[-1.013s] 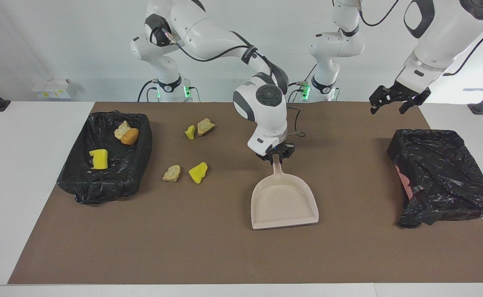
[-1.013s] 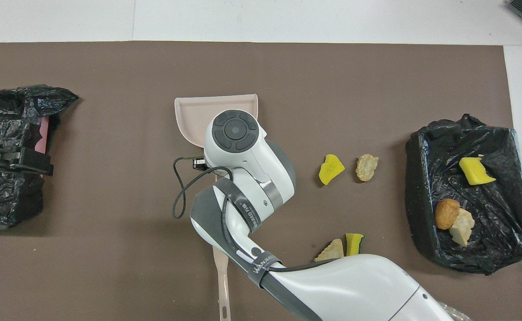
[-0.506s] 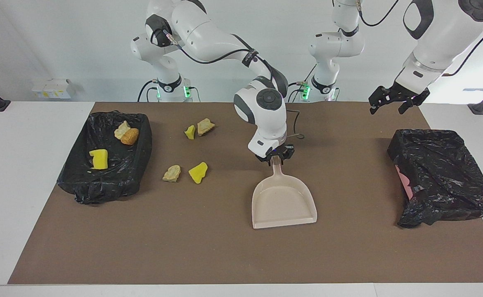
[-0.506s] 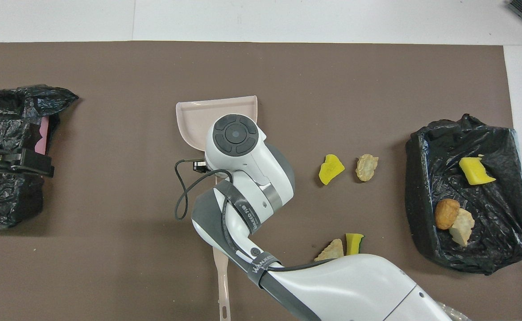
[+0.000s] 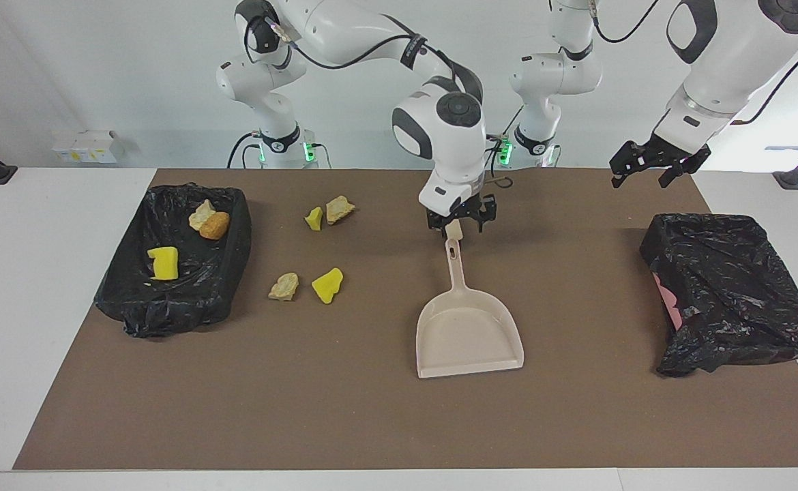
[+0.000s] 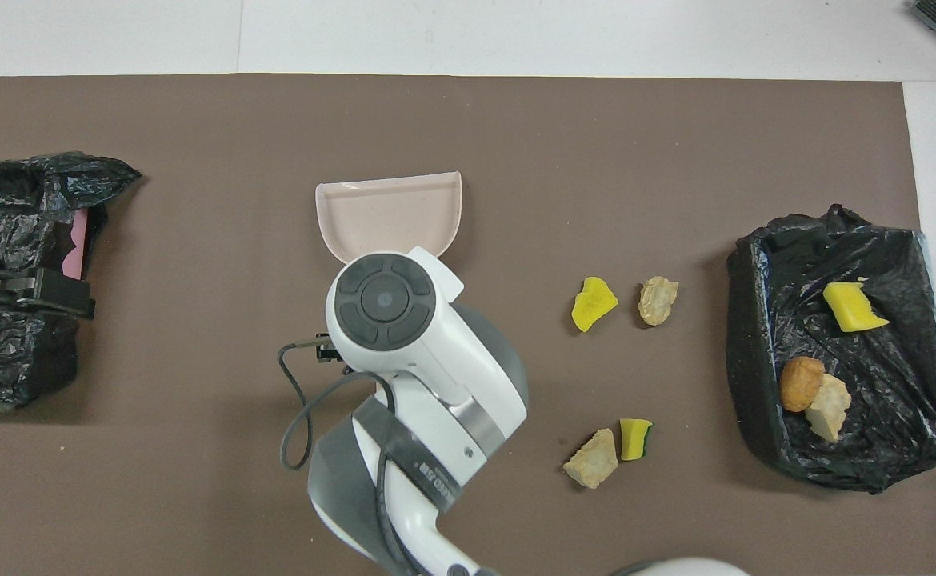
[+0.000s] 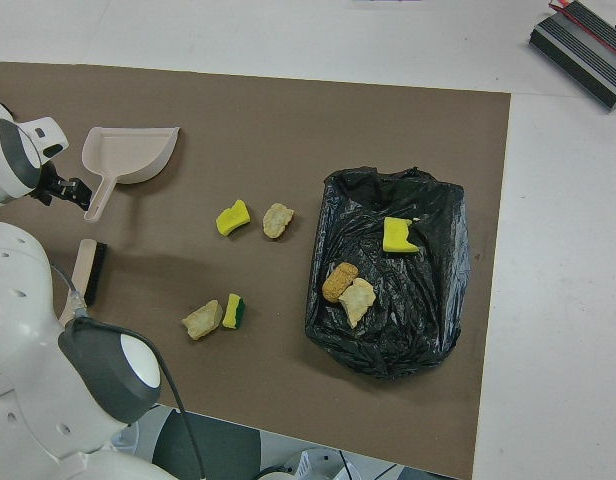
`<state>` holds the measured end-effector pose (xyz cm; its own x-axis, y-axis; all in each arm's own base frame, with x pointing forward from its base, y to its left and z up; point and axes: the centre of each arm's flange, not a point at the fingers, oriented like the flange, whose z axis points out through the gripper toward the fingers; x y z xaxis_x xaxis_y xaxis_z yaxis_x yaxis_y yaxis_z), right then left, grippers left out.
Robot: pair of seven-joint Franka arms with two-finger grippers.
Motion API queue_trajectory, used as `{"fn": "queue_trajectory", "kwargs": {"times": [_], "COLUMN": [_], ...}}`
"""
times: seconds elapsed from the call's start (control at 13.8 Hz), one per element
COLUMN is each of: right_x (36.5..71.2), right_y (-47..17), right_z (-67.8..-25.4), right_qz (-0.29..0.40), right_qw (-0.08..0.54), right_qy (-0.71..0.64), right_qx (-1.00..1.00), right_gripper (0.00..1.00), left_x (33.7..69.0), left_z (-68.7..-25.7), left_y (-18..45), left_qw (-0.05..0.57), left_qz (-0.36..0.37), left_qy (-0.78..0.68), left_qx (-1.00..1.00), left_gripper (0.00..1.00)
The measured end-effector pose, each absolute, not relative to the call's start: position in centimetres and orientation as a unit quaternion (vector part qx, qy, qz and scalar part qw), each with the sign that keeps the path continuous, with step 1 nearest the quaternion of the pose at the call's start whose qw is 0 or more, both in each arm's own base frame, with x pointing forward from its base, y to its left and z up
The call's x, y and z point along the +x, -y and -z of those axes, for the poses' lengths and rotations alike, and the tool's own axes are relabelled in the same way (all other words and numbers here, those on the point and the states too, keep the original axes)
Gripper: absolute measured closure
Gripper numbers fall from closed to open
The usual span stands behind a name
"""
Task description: Sweep and dump trash in bin
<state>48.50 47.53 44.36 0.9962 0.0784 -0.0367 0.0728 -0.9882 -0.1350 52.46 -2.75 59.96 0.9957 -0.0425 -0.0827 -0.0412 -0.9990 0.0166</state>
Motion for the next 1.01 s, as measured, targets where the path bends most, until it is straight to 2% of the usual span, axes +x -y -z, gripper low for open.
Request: {"fn": "queue_trajectory", "kwargs": {"times": [0.22,0.43,0.58,1.01], "right_x": [40.9,33.7,31.4,28.7], "right_y": [-47.5,-47.3,-46.7,-47.0], "right_z": [-46.7,-45.6,-44.4,-37.8], "right_qz": [-0.026,-0.044,-0.067,-0.072], "right_qw": [0.052,0.033,0.041,0.040], "right_qy": [0.059,0.088,0.084,0.091], "right_qx": [-0.997,-0.995,-0.993,-0.992], "right_gripper": [0.01,0.01,0.01,0.01], "left_x": [52.5,52.4,52.4,53.0], "left_z": [-59.9,-59.9,-59.9,-59.6], "left_y": [2.7,2.8,2.8,3.2], "left_qw": [0.007,0.007,0.007,0.008], "left_qz": [0.042,0.042,0.042,0.021], "left_qy": [0.021,0.021,0.022,0.025], "left_qx": [0.999,0.999,0.999,0.999], "left_gripper": [0.00,0.00,0.00,0.00]}}
